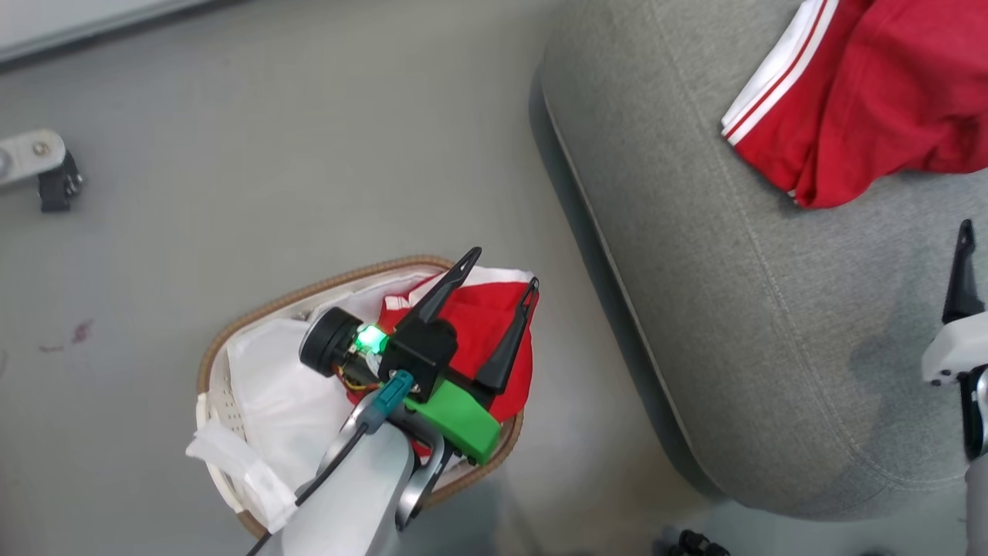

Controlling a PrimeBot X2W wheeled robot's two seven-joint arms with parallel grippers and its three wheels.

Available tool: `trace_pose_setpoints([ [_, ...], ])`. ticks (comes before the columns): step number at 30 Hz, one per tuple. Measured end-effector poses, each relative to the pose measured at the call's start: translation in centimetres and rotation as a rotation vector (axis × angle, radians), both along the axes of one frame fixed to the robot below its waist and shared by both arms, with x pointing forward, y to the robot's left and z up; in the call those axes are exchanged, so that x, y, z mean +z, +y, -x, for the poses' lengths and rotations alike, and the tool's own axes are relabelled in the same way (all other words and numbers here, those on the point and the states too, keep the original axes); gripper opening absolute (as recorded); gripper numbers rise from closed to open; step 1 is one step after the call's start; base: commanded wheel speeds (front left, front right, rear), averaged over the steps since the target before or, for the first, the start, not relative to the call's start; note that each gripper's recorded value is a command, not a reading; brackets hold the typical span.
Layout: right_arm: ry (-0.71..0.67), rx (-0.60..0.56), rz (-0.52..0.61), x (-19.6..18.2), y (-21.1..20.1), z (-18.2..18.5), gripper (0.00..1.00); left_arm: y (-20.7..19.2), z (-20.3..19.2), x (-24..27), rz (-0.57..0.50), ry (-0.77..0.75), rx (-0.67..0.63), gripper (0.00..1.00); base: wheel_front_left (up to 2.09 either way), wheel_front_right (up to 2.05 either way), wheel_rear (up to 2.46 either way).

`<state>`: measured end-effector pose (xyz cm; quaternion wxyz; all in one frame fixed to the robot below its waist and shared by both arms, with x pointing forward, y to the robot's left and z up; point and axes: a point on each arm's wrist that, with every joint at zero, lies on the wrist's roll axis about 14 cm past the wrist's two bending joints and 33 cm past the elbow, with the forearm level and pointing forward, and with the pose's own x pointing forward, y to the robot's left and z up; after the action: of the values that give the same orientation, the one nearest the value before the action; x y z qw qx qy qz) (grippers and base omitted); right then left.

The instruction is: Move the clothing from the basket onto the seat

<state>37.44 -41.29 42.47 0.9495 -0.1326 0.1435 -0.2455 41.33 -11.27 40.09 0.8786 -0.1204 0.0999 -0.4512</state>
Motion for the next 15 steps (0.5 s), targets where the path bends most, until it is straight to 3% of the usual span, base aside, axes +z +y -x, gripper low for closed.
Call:
trace_pose_setpoints([
  [7, -0.096, 0.097, -0.027, 2.5, 3.5, -0.4, 1.00, 1.2, 0.8, 2.1, -0.010, -0.030, 0.045, 1.00, 0.00, 0.00, 0.00],
  [15, -0.216, 0.282, -0.111, 4.8, 10.2, -4.3, 1.00, 5.4, -0.1, 3.6, -0.028, -0.045, 0.207, 1.00, 0.00, 0.00, 0.00],
])
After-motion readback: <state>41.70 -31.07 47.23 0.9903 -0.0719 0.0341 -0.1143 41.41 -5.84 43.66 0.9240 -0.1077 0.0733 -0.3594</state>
